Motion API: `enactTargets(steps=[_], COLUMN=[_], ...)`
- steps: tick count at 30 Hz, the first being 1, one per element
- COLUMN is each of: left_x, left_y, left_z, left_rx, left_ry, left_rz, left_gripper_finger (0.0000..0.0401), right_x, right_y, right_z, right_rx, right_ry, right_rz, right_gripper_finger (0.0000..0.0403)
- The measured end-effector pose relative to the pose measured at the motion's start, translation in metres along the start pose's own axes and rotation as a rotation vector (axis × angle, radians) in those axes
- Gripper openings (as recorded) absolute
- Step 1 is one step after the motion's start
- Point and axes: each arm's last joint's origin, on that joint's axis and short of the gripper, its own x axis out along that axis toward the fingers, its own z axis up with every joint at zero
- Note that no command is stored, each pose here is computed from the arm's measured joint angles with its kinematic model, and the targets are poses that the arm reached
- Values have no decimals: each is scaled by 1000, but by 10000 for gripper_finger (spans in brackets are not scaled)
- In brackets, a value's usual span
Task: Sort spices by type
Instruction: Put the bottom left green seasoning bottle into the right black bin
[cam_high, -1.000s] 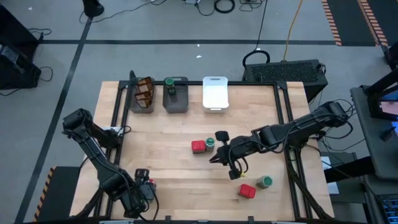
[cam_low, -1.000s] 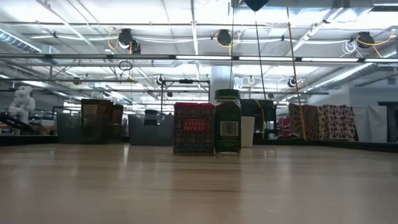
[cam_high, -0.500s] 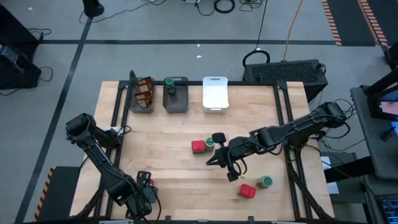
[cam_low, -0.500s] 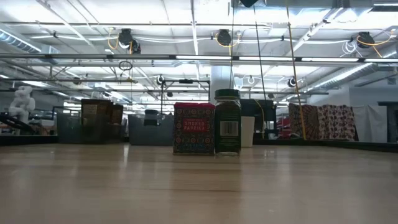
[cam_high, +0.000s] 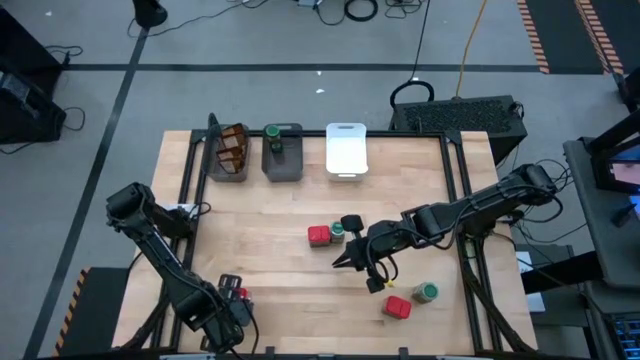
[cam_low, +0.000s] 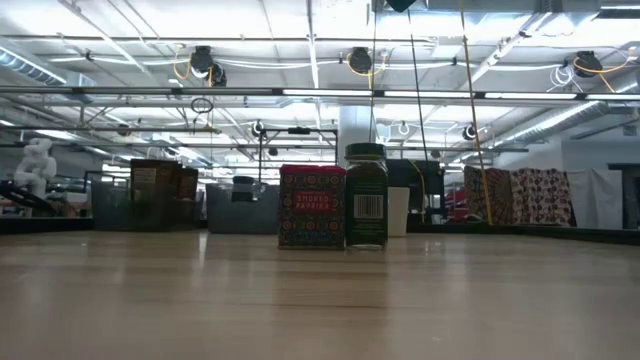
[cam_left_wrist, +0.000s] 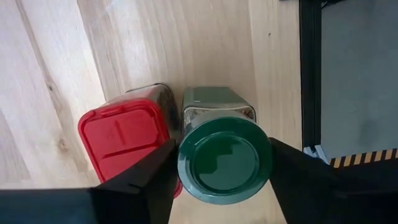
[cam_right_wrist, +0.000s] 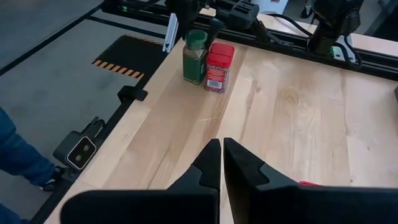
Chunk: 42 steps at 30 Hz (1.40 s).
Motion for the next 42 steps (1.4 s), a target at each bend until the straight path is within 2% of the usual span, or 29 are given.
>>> enactTargets(steps=[10,21,27,36,42], left_x=[-6,-63,-91,-134,-159], left_y=[1,29,59,118,154], left_z=[0,17,30,33,30], left_rx=[-8,-47,-69,-112,-50], left_ry=[-17,-203,-296,-367,-394], left_rz=[-18,-140,-149,-79,3], left_gripper_finger=[214,214,214,214,214], right_x=[0,0,0,-2,-9], right_y=[0,-5,-9,-20,-34], right_z=[0,0,-1,0,2], right_rx=[0,7,19,74,116], right_ry=[4,5,4,2,-14], right_rz=[1,-12,-23,-54,-93], right_gripper_finger=[0,0,0,0,0])
